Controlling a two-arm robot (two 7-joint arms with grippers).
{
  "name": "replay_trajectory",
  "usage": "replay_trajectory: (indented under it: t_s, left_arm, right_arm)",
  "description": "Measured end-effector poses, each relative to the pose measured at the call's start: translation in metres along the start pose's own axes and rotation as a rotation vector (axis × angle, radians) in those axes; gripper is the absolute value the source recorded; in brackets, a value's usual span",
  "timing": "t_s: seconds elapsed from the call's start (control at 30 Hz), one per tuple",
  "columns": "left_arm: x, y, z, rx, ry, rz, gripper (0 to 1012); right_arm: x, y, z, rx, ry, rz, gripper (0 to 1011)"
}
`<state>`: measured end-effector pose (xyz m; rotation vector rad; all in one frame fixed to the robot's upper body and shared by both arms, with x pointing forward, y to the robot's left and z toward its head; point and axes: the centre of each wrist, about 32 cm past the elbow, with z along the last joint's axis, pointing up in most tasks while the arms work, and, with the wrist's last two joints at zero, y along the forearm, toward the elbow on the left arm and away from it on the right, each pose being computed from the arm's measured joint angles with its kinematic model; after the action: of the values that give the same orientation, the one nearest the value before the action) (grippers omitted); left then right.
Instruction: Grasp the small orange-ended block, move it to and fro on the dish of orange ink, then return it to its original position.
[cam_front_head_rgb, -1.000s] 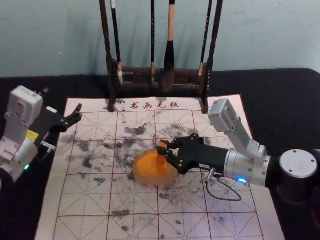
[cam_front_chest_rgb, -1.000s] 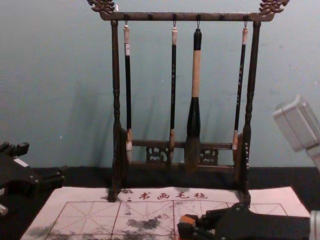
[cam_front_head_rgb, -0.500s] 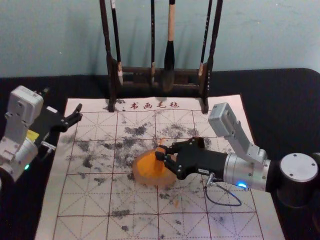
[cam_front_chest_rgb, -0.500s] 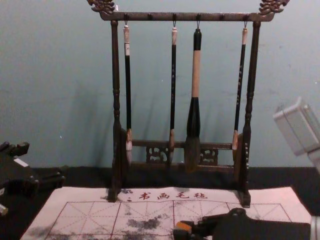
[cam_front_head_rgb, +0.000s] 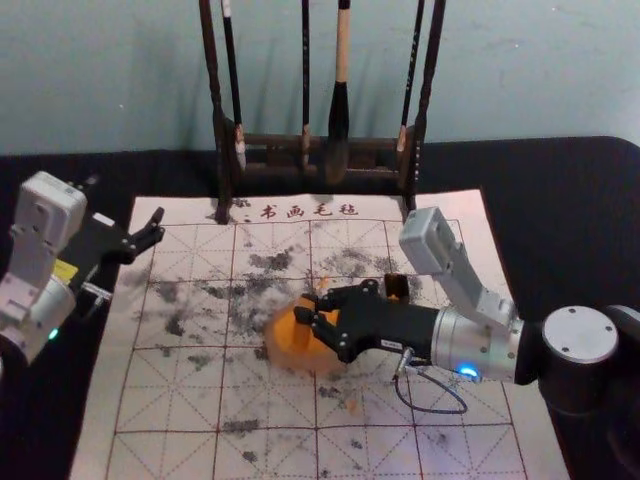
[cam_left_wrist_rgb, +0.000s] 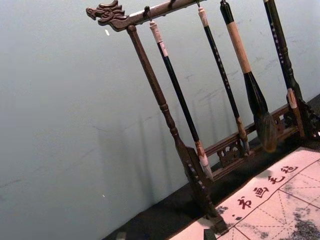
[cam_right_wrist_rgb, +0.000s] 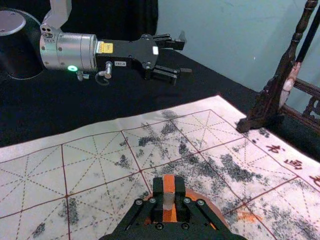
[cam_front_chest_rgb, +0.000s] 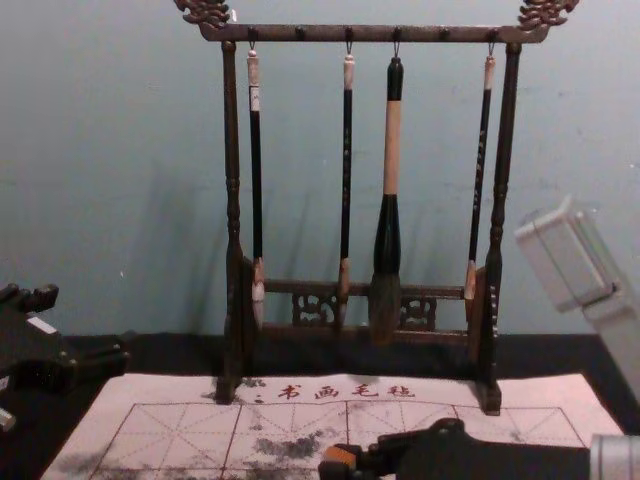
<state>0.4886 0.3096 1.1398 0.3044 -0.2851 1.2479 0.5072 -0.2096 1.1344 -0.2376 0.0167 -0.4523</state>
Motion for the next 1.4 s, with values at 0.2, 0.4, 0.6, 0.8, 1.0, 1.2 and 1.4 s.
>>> replay_trajectory:
  t_s: [0.2, 0.4, 0.6, 0.8, 1.0, 1.2, 1.4]
  left_arm:
    - [0.0, 0.0, 0.0, 0.0, 0.0, 0.0, 1001]
    - [0.0, 0.0, 0.0, 0.0, 0.0, 0.0, 1001]
    - [0.0, 0.0, 0.0, 0.0, 0.0, 0.0, 1001]
    - [0.0, 0.0, 0.0, 0.0, 0.0, 0.0, 1001]
    - [0.0, 0.0, 0.0, 0.0, 0.0, 0.0, 1001]
    - [0.0, 0.0, 0.0, 0.0, 0.0, 0.0, 1001]
    - [0.0, 0.0, 0.0, 0.0, 0.0, 0.0, 1001]
  right_arm:
    - [0.001, 0.006, 0.001, 0.002, 0.0, -0.004, 126]
    - [0.003, 0.011, 0.001, 0.003, -0.002, -0.014, 126]
    - [0.005, 0.014, 0.001, 0.004, -0.004, -0.027, 126]
    - [0.008, 0.014, 0.001, 0.005, -0.004, -0.049, 126]
    - [0.011, 0.012, 0.001, 0.003, -0.005, -0.067, 126]
    - [0.014, 0.009, 0.001, 0.001, -0.007, -0.079, 126]
    - [0.014, 0.001, 0.001, 0.0, -0.011, -0.09, 126]
